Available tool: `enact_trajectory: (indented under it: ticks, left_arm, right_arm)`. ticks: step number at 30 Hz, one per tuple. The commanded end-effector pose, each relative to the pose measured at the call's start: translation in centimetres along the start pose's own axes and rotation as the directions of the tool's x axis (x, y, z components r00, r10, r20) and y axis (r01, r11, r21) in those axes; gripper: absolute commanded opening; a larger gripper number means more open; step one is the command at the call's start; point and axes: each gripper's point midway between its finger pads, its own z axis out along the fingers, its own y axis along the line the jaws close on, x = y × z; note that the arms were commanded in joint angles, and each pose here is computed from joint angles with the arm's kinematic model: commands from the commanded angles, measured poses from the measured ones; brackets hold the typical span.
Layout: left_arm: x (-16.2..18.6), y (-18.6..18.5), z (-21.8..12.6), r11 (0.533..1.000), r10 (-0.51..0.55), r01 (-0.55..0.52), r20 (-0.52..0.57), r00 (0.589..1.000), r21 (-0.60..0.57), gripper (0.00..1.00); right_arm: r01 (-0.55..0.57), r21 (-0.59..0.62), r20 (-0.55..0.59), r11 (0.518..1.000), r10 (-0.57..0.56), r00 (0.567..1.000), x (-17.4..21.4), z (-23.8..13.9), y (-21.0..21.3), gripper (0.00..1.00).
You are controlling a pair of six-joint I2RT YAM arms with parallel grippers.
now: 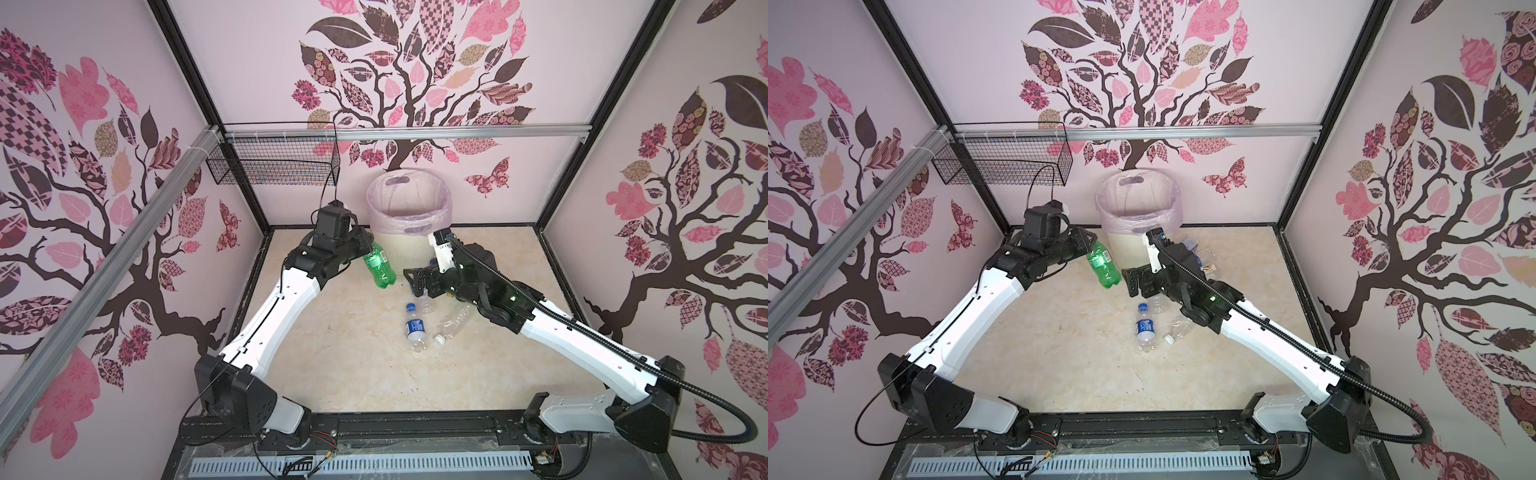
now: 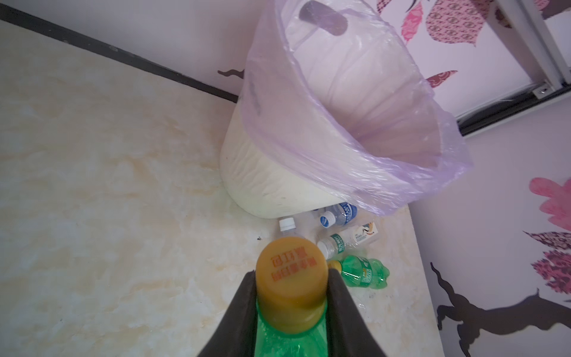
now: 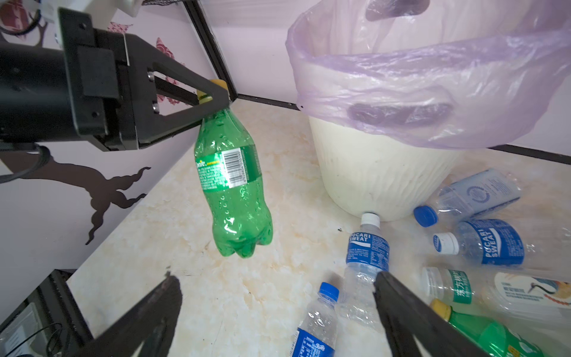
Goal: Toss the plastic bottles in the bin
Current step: 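Bring the Sprite bottle to right gripper while right gripper closes on it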
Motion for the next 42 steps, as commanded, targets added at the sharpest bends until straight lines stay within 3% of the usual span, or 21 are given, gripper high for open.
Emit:
enact_trajectory:
  ticks: [1, 9, 16, 25, 34, 42]
  left_arm:
    - [-1.5, -3.3, -2.9, 0.994, 0.046, -0.051, 0.047, 0.998, 0.102, 0.25]
    - [-0.1, -7.3, -4.9, 0.972, 0.104, -0.112, 0.049, 0.993, 0.206, 0.25]
    - [0.8, -9.2, -5.4, 0.957, 0.079, -0.086, 0.035, 0.996, 0.278, 0.25]
    - [1.9, -10.1, -5.3, 0.945, 0.070, -0.070, 0.012, 0.998, 0.320, 0.25]
    - [2.0, -9.5, -5.0, 0.954, 0.070, -0.072, 0.018, 0.997, 0.291, 0.28]
    - [1.9, -8.8, -5.0, 0.963, 0.098, -0.103, 0.031, 0.995, 0.250, 0.45]
  right_arm:
    - [-0.012, -0.063, 0.017, 0.998, 0.013, 1.000, -1.2, 0.4, 1.0, 0.99]
    - [-0.040, -0.134, -0.011, 0.990, 0.039, 0.999, -0.5, 1.2, 2.1, 0.99]
    - [-0.065, -0.156, -0.032, 0.986, 0.060, 0.998, 0.5, 2.2, 2.4, 0.96]
    - [-0.076, -0.177, -0.048, 0.981, 0.068, 0.997, 1.3, 3.3, 2.6, 0.85]
    - [-0.066, -0.163, -0.033, 0.984, 0.061, 0.998, 1.3, 2.8, 2.3, 0.65]
    - [-0.062, -0.140, -0.013, 0.988, 0.060, 0.998, 0.8, 2.4, 1.9, 0.54]
